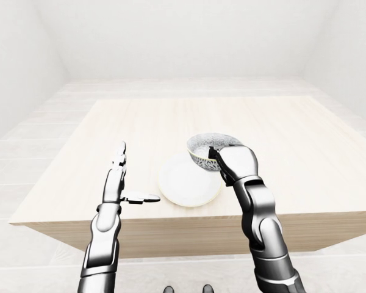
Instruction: Put the bowl on the plate.
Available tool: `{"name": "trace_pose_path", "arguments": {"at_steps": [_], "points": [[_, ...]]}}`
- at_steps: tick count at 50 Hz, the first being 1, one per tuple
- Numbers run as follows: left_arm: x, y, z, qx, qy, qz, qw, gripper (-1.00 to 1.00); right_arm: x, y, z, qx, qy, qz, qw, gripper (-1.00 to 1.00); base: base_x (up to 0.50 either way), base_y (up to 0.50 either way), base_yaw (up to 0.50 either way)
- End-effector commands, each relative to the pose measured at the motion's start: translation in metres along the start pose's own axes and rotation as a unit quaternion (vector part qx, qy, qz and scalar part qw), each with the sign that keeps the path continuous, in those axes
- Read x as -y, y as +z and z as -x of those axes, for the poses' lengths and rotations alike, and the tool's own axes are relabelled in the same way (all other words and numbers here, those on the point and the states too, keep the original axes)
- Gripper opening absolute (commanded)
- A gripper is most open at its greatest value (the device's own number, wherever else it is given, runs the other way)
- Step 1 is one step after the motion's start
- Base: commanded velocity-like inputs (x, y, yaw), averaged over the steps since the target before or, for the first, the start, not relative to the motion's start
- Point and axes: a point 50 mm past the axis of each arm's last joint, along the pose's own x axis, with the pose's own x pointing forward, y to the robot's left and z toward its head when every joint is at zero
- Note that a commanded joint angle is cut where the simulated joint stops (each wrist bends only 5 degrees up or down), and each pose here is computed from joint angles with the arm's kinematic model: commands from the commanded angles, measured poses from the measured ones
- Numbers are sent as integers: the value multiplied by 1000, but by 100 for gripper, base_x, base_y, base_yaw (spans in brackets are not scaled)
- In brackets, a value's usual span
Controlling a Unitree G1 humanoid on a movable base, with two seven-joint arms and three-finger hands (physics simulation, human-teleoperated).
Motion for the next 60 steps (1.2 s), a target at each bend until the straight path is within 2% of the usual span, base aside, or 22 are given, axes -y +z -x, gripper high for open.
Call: {"name": "trace_pose_path", "arguments": {"at_steps": [1,8,33,60], "points": [[-1,-1,0,-1,1,0,1000,100,0,11,-4,23,-19,-25,999,-42,0,0,0],[0,-3,0,-2,0,0,1000,100,-5,16,-5,31,-22,-32,999,-40,0,0,0],[-2,-1,0,-1,1,0,1000,100,-13,40,13,66,-30,-51,996,-40,0,0,0],[-2,-4,-1,-4,2,-1,1000,100,-22,43,7,72,-24,-67,995,-39,0,0,0]]}}
